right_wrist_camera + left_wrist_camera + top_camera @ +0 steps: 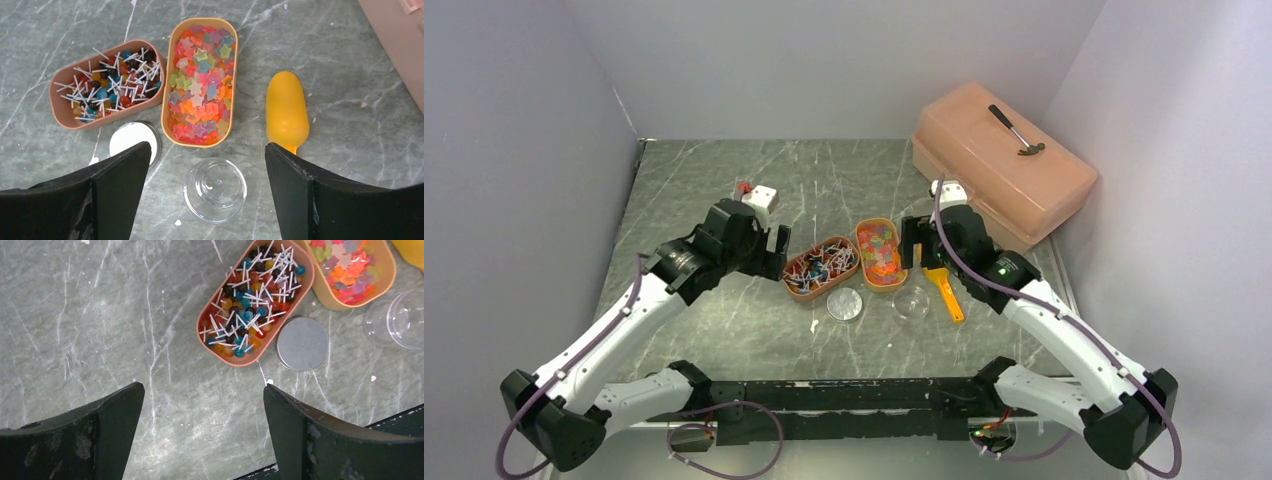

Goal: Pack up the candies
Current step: Adjust the storage box at the center of the board.

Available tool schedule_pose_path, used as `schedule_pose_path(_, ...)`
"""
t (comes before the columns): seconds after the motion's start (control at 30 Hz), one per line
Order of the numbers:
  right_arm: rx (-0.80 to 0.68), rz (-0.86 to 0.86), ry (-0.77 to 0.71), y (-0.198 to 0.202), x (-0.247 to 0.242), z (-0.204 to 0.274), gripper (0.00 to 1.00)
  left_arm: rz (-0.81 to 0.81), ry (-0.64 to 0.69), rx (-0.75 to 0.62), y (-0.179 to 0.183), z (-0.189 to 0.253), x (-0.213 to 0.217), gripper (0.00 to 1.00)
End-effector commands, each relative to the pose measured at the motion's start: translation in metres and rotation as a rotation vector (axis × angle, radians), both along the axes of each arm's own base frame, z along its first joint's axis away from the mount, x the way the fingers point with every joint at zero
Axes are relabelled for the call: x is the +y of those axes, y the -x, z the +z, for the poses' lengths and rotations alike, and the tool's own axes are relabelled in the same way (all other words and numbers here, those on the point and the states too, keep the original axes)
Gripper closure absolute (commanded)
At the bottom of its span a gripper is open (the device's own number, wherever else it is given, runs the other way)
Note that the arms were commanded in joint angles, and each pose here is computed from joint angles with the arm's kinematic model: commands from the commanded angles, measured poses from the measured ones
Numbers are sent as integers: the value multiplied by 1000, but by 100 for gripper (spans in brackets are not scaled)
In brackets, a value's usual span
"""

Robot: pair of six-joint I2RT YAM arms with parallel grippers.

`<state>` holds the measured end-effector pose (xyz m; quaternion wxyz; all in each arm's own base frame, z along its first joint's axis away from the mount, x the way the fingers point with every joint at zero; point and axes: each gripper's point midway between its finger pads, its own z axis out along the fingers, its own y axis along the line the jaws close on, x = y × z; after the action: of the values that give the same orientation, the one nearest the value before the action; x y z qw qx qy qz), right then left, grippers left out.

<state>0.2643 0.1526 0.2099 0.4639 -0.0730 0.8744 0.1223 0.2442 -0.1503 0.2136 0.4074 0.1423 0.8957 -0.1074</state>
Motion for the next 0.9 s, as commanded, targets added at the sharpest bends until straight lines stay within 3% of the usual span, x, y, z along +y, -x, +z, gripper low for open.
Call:
schedule_pose_path(0.0,3,-1,-53,-8,13,12,13,30,-12,35,-5,-5,-1,5)
schedule_pose_path(0.33,70,9,-34,-17,24,-10,24,9,99,159,-36,-24,-18,5)
schedule_pose_path(0.47,61,7,-29,-14,20,-10,25,-2,131,234,-48,-38,-23,25)
schedule_pose_path(0.87,40,56,-65,5,17,-8,30,25,36,391,-77,-82,-27,40)
